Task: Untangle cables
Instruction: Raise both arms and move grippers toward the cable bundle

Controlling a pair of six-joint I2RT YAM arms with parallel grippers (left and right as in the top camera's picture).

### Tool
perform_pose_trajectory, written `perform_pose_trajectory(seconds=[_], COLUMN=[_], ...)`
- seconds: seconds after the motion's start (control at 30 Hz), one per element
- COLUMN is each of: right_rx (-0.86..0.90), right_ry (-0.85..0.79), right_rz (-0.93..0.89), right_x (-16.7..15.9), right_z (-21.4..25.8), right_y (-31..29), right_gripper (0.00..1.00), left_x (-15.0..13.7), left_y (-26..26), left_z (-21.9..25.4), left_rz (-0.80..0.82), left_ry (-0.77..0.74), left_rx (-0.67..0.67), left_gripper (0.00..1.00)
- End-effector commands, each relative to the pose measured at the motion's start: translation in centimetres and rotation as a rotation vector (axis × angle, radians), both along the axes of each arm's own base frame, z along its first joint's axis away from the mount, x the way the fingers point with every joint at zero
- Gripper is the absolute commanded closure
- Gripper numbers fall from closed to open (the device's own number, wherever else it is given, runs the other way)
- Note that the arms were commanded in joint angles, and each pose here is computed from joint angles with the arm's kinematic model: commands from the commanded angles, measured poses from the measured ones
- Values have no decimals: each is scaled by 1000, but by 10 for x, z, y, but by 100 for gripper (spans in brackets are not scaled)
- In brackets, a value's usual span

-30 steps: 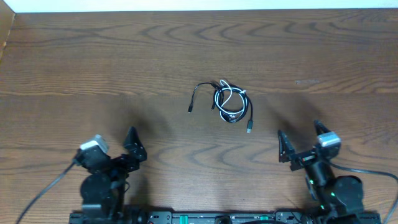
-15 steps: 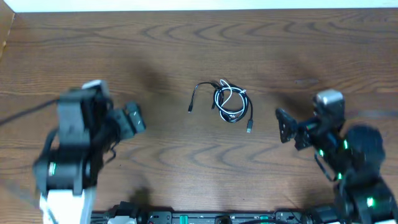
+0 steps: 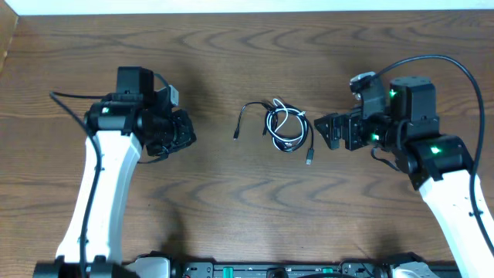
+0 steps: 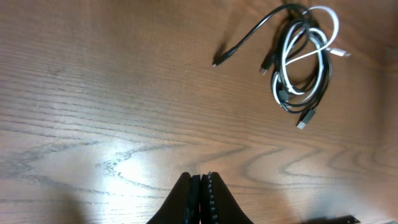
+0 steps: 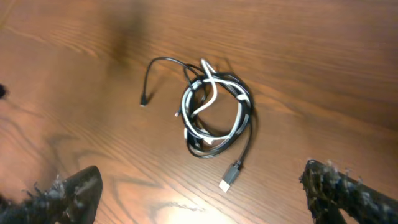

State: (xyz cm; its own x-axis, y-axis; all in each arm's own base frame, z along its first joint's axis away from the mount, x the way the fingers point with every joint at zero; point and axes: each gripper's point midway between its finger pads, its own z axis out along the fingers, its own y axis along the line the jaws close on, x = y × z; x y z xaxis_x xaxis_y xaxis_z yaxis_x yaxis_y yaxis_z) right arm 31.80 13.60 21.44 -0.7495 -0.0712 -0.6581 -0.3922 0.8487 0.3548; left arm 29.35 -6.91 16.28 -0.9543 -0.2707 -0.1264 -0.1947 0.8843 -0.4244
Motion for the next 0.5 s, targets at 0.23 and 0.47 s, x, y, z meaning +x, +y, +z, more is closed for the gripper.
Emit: perform_pose_trajectory(seconds=[0.23,0.47], right_rx=[63,27], right_ry=[27,138], right_rz=[12,-4], right_x=[18,32], right_z=[-5,-50], right_y=[12,12], right_gripper=[99,99], left_x=[20,28], left_y=[-4,-3], left_z=[-30,-36], left_rz=[-15,-14], left_ry=[62,40], left_rx=[-22,-15], left_gripper=[92,93])
